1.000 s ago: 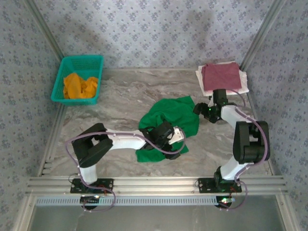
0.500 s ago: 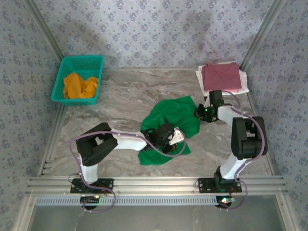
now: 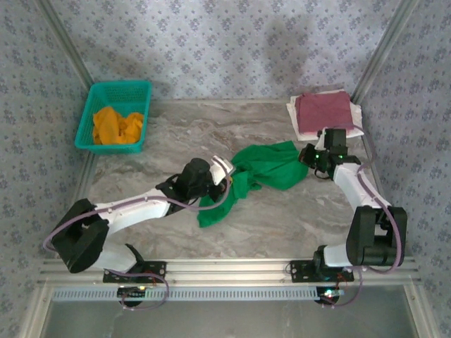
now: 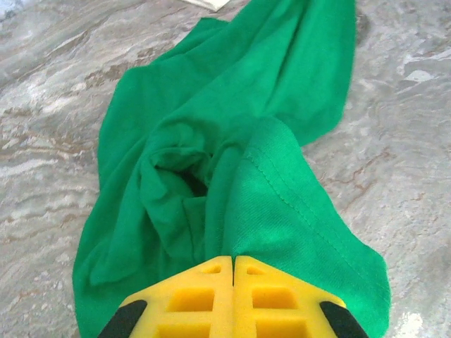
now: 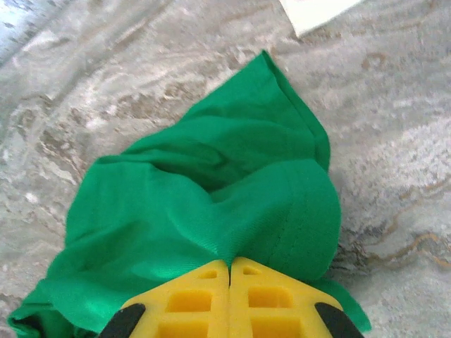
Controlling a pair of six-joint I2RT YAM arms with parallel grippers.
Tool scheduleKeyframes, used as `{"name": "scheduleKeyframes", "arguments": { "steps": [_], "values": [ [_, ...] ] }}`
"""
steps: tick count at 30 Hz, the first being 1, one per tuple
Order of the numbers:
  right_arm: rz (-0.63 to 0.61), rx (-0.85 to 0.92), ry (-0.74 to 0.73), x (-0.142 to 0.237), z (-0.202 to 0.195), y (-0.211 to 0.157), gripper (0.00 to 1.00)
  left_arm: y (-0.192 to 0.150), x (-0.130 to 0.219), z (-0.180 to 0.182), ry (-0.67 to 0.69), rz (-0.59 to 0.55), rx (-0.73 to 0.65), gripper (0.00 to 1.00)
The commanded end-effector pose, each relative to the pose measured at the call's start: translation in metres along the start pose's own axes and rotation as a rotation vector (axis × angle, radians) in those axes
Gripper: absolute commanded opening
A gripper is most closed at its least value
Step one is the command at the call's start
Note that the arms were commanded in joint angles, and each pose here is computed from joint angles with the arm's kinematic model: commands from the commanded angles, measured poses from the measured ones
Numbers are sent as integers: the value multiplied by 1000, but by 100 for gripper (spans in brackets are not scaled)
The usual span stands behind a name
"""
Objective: Fold and stack the t-shirts
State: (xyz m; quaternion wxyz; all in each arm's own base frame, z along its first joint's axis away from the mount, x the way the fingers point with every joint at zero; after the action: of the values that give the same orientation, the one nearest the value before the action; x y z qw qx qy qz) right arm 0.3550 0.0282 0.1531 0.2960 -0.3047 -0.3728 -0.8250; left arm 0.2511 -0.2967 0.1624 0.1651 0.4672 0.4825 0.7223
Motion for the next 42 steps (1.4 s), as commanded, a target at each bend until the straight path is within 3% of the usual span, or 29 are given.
{"name": "scheduleKeyframes", "arguments": {
  "steps": [1, 6, 11, 18, 22, 27, 28, 29, 31, 32, 35, 39, 42],
  "values": [
    [60, -22, -78, -6, -20, -13, 0, -4, 8, 12, 54, -12, 64, 0],
    [-43, 15, -92, 33, -9, 5, 0, 34, 70, 38, 179, -204, 110, 0],
    [-92, 47, 1, 81, 22, 11, 0, 58, 122, 42, 208, -236, 41, 0],
    [-229, 75, 101, 169, 53, 4, 0, 88, 191, 22, 140, -374, -18, 0],
    [-285, 88, 155, 213, 68, -1, 0, 104, 219, 17, 117, -388, -44, 0],
    [-240, 28, 111, 186, 64, 13, 0, 122, 199, 49, 166, -324, -66, 0],
    [-208, 15, 99, 168, 63, 19, 5, 126, 186, 64, 165, -323, -50, 0],
    [-199, 10, 102, 155, 67, 32, 12, 127, 173, 83, 164, -330, -20, 6],
    [-175, -16, 79, 121, 65, 52, 37, 121, 148, 125, 177, -330, 49, 33],
    [-135, -45, 45, 99, 58, 58, 45, 112, 133, 149, 209, -307, 94, 46],
    [-46, -91, 76, 64, 51, 75, 50, 85, 105, 195, 275, -213, 182, 65],
    [-75, -41, 79, 78, 50, 62, 62, 61, 116, 183, 310, -200, 226, 77],
    [-85, -27, 29, 94, 28, 24, 65, 28, 130, 153, 303, -175, 268, 91]
  ]
}}
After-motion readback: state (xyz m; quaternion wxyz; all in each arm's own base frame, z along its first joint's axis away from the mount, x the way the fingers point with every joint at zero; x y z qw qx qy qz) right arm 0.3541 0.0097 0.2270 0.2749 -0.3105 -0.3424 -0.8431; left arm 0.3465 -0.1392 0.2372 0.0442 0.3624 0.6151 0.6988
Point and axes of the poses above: each hand's point on the last joint's axis, 136 mm out from that joint toward the fingers, its own x axis back along the fingers, its own z axis along the line the jaws close on, y = z × x, the point moved 3 cm from there along x, back along the fingers, and after that the axes turned 8 degrees about -x, right-handed, at the moved point
